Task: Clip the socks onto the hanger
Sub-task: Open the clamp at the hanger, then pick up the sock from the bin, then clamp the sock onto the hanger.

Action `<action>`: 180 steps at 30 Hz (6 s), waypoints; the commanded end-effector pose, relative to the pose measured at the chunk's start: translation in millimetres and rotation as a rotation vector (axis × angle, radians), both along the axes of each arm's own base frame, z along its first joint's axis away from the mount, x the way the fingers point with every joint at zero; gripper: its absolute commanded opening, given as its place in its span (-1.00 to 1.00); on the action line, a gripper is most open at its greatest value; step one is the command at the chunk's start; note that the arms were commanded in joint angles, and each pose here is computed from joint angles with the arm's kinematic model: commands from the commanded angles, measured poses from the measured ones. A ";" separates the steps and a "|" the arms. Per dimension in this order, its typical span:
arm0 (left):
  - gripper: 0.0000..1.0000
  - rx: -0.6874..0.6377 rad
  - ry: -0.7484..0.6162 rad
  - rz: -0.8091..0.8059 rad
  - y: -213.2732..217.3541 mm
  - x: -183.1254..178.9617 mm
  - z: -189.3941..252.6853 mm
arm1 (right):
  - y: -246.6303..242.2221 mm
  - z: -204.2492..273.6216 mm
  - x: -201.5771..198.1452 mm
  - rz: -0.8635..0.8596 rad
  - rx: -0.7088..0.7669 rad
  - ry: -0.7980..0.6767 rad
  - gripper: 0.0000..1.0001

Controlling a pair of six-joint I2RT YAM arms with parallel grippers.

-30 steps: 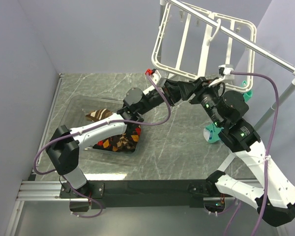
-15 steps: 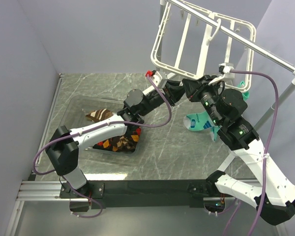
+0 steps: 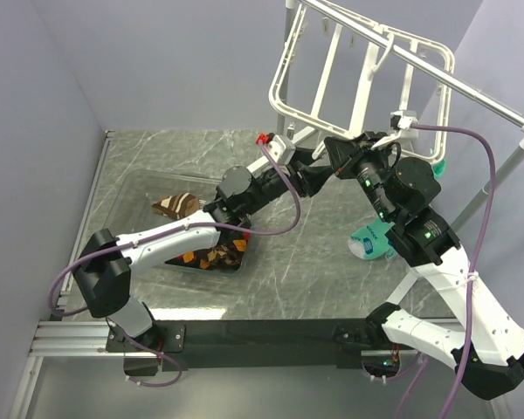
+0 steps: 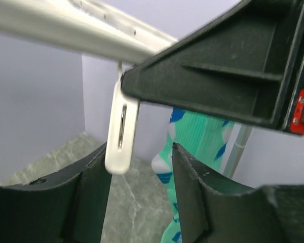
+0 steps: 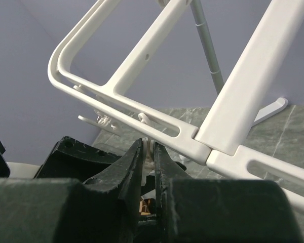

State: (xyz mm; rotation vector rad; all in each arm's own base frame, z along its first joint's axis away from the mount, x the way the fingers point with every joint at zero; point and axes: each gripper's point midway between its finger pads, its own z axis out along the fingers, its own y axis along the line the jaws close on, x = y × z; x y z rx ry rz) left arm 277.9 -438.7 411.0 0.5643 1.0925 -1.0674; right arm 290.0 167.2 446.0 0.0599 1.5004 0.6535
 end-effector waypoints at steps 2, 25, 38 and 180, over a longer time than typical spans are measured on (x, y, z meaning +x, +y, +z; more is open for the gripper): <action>0.17 -0.034 0.089 0.024 32.6 -13.7 15.1 | -5.1 15.5 -0.3 -0.022 -0.002 -0.063 -0.78; 0.27 0.309 0.880 0.541 227.7 -1.0 -227.1 | 1.5 -11.9 26.2 -0.066 -0.078 -0.097 -0.80; 0.30 0.034 1.072 0.454 233.1 -39.4 -233.7 | -0.3 -9.2 23.0 -0.065 -0.073 -0.095 -0.81; -0.99 0.311 -0.191 0.333 52.4 -0.2 34.8 | 15.5 -10.0 26.3 0.023 -0.254 -0.040 -1.00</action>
